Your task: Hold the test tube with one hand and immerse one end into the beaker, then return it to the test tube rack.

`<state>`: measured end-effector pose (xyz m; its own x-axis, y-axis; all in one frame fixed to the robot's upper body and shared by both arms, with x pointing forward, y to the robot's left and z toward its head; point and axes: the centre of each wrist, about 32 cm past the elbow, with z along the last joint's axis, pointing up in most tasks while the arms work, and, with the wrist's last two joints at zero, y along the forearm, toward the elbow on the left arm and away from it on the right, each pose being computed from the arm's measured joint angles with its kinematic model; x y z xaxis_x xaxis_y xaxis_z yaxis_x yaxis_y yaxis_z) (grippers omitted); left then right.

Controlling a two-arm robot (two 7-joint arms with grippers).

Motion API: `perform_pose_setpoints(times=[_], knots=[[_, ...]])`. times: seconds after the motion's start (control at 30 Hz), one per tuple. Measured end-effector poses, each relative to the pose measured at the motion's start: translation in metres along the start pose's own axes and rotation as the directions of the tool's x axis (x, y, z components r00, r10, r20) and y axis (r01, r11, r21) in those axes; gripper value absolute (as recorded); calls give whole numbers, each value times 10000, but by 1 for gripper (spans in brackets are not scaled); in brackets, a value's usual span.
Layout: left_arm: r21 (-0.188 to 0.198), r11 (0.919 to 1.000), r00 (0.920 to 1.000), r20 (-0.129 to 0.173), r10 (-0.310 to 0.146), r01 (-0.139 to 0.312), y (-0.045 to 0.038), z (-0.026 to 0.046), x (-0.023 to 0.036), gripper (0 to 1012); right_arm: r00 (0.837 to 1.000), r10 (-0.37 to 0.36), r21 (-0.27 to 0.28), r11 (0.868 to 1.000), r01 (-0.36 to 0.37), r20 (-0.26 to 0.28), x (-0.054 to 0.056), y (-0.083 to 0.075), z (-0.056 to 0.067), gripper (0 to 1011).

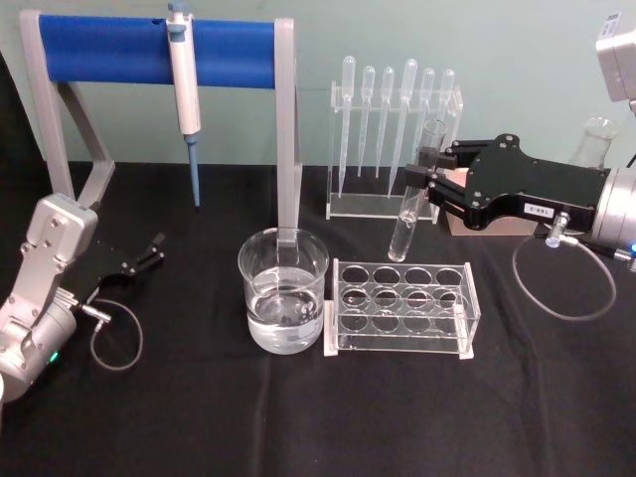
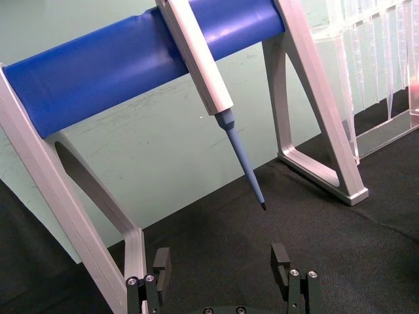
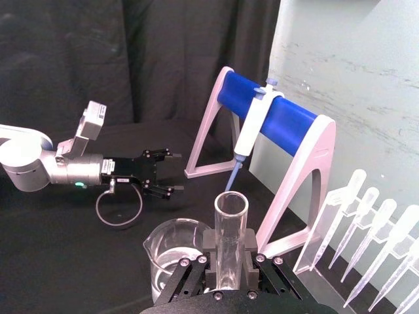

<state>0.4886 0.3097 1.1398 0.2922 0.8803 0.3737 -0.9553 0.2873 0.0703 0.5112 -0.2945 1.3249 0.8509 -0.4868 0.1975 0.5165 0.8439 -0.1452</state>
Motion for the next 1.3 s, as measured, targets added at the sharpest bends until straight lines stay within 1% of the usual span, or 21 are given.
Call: perform_pose_setpoints(times=[0.33,0.47,0.57,0.67,0.77,0.87,1.1,1.3], knots=[[0,10000,10000,0,-1,1,0,0,0,1000,10000,9,15,10000,-9,-4,1,2,4,234],[-1,10000,10000,0,0,0,0,0,0,1000,10000,88,150,9998,-88,-23,5,24,34,234],[0,10000,10000,0,0,0,0,0,0,1000,9998,204,300,9993,-203,-46,-1,58,77,234],[1,10000,10000,-1,-1,1,0,0,0,1000,9991,417,465,9981,-412,-88,-21,139,145,234],[0,10000,10000,0,-1,1,0,0,0,1000,9985,550,530,9971,-544,-84,-41,196,182,234],[0,10000,10000,0,0,0,0,0,0,1000,9974,720,599,9957,-714,-75,-76,286,226,234],[-1,10000,10000,0,0,0,0,0,0,1000,9950,954,483,9944,-938,-311,-91,514,245,234],[0,10000,10000,0,-1,1,0,0,0,1000,9927,1100,421,9933,-1079,-495,-84,655,246,234]])
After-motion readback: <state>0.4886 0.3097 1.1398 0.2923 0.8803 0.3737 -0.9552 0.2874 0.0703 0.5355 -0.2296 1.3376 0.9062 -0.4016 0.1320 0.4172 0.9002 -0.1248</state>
